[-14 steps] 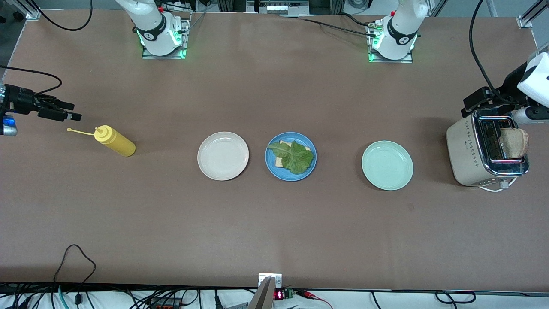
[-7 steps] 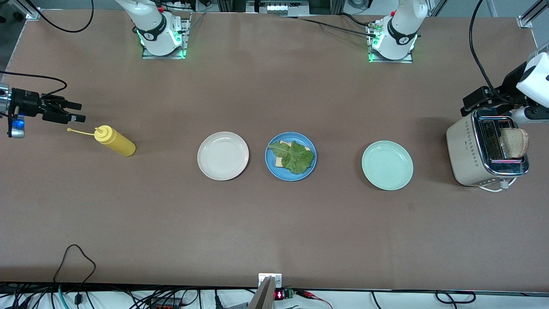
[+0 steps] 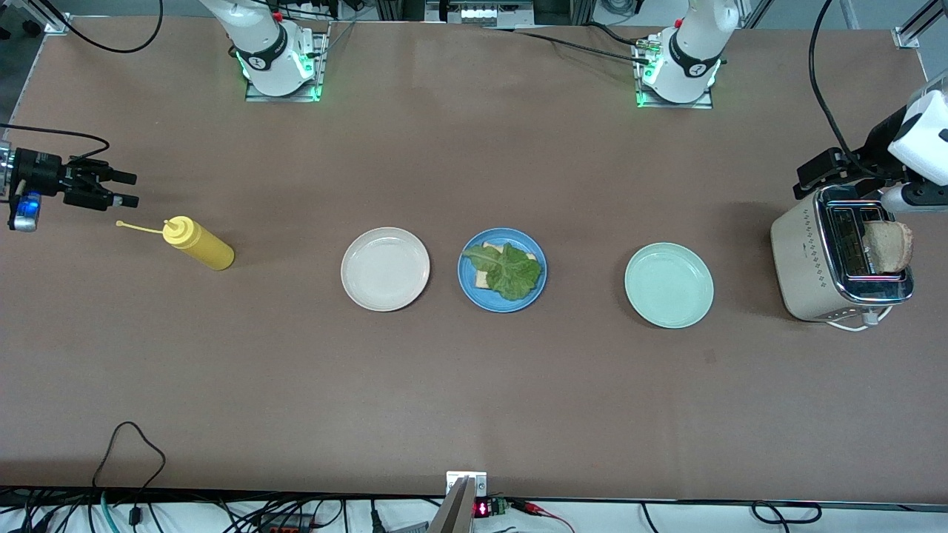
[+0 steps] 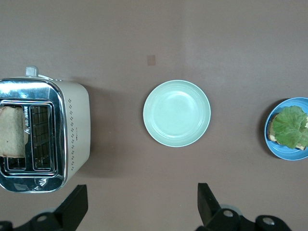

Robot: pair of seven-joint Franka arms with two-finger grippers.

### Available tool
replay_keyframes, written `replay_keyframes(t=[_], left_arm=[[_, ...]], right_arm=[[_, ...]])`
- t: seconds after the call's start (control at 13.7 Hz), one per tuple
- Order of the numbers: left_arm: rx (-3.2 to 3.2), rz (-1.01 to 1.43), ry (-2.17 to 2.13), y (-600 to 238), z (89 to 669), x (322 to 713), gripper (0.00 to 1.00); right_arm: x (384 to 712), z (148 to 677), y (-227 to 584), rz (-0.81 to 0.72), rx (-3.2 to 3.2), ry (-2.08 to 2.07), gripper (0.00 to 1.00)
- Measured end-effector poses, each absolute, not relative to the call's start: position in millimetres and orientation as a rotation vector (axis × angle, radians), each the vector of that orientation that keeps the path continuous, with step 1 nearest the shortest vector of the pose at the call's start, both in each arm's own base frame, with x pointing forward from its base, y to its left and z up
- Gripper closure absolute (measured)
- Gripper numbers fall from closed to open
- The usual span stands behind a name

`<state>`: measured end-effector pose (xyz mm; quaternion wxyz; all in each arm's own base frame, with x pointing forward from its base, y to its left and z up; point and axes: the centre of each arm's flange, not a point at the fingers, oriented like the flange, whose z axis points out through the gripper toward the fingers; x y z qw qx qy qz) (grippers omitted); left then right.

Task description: Make sandwich in blue plate with both arms

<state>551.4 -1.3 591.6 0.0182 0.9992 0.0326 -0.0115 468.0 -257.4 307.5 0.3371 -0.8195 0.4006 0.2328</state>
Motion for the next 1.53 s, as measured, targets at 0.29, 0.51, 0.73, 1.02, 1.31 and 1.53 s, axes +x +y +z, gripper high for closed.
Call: replay_keyframes(t=[0.29,0.51,0.73,1.02,1.31,1.53], left_arm=[[3.103,-0.068,0.099,-2,590,549,0.0],[3.104,-0.081,0.084,-7,589,548,0.0],[3.105,-0.081,0.067,-13,590,548,0.0],[3.105,-0.081,0.066,-14,590,548,0.0],[3.105,-0.081,0.066,-14,590,548,0.0],[3.105,-0.081,0.066,-14,590,548,0.0]], right_arm=[[489,280,-271,0.687,-2.067,1.086,0.0],[503,269,-295,0.699,-2.036,1.067,0.0],[509,260,-304,0.702,-2.021,1.062,0.0],[503,226,-306,0.749,-1.964,1.06,0.0],[496,205,-312,0.772,-1.935,1.07,0.0],[498,194,-304,0.799,-1.923,1.058,0.0]])
